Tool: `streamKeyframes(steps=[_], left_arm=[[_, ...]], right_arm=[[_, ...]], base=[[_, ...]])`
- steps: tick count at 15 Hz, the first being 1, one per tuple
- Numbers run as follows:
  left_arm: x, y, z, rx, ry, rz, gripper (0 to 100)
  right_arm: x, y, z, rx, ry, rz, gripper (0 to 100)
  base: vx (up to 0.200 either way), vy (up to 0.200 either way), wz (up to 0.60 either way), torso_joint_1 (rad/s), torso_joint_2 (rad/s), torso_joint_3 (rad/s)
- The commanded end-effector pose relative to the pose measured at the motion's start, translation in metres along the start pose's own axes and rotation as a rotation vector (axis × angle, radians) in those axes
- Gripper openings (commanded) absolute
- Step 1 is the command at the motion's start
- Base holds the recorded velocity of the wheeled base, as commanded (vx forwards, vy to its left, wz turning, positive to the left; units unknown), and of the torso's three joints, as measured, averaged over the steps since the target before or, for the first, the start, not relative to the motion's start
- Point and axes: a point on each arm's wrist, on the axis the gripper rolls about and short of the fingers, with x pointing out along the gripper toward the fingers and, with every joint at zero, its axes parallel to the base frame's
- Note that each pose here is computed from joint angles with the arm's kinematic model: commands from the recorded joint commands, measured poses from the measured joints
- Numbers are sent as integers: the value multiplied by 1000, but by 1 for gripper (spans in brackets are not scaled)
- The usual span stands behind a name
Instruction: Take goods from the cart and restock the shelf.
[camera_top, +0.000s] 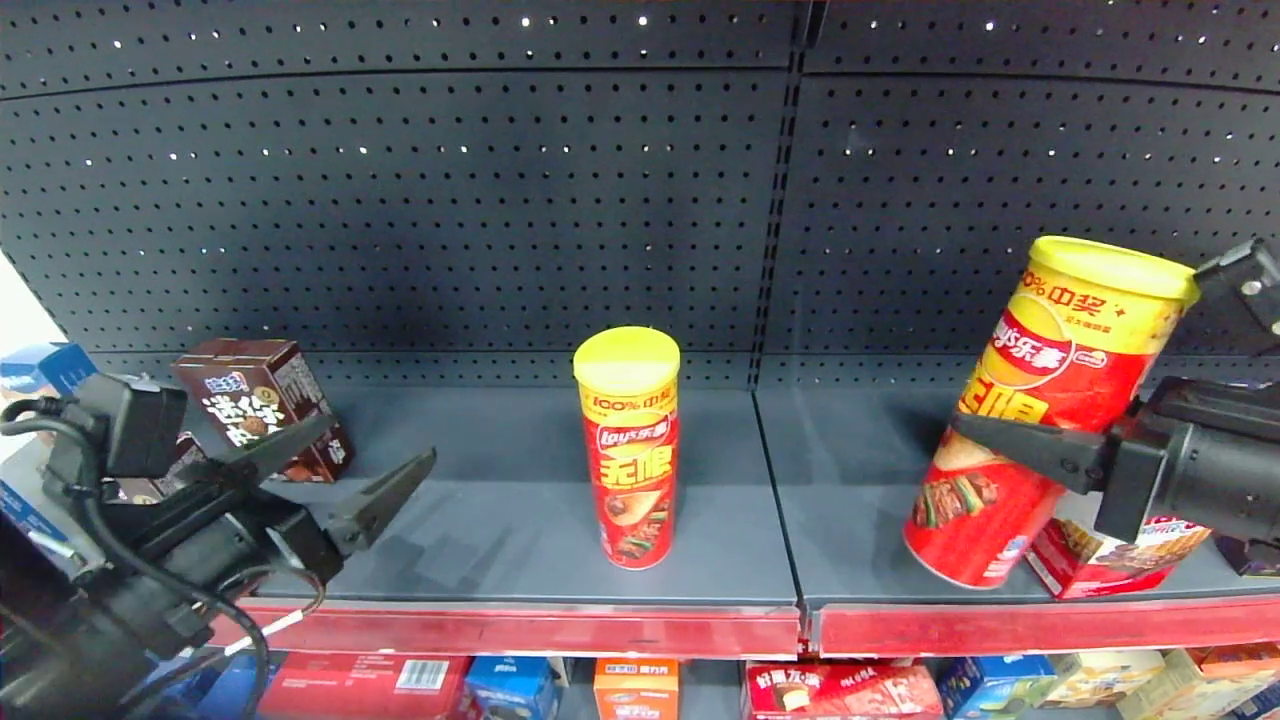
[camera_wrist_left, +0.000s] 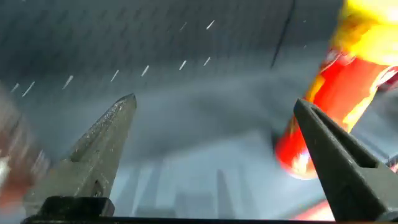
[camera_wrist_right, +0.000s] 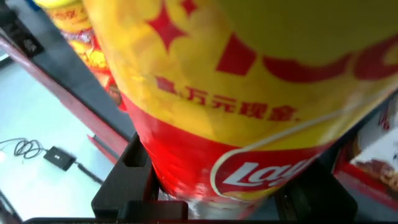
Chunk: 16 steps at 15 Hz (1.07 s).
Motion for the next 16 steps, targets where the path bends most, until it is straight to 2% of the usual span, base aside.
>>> streamKeyframes(steps=[1, 3, 5, 7, 8, 9, 10, 12, 13, 14, 15, 16], left_arm=[[-59, -28, 15, -7, -8, 50, 100], [-92, -32, 26, -20, 27, 124, 100], [-108, -28, 24, -57, 0, 179, 100], [-129, -20, 4, -60, -17, 321, 100], [-140, -20, -9, -59, -15, 350, 100], [-146, -20, -16, -58, -21, 372, 100], [-153, -21, -17, -70, -43, 395, 100], [-159, -22, -23, -65, -17, 392, 100], [-170, -25, -34, -54, 28, 353, 100], [-170, -26, -35, -54, 30, 350, 100], [-188, -31, -51, -16, 57, 290, 100], [-196, -32, -63, -6, 78, 285, 100]], right_arm=[[19, -4, 6, -2, -4, -5, 0], [52, -16, 15, -9, -45, -79, 0], [75, -20, 12, -10, -47, -76, 0], [97, -19, 9, -10, -32, -62, 0], [106, -20, 11, -11, -35, -69, 0], [113, -23, 11, -11, -34, -86, 0], [124, -27, 14, -11, -41, -112, 0], [138, -30, 16, -12, -48, -133, 0], [153, -32, 20, -16, -63, -145, 0], [154, -33, 20, -16, -65, -145, 0], [167, -35, 24, -17, -80, -134, 0], [174, -33, 22, -18, -79, -114, 0]], base=[[0, 0, 0, 0, 0, 0], [0, 0, 0, 0, 0, 0], [0, 0, 0, 0, 0, 0], [0, 0, 0, 0, 0, 0], [0, 0, 0, 0, 0, 0], [0, 0, 0, 0, 0, 0], [0, 0, 0, 0, 0, 0], [0, 0, 0, 0, 0, 0], [0, 0, 0, 0, 0, 0], [0, 0, 0, 0, 0, 0], [0, 0, 0, 0, 0, 0], [0, 0, 0, 0, 0, 0]])
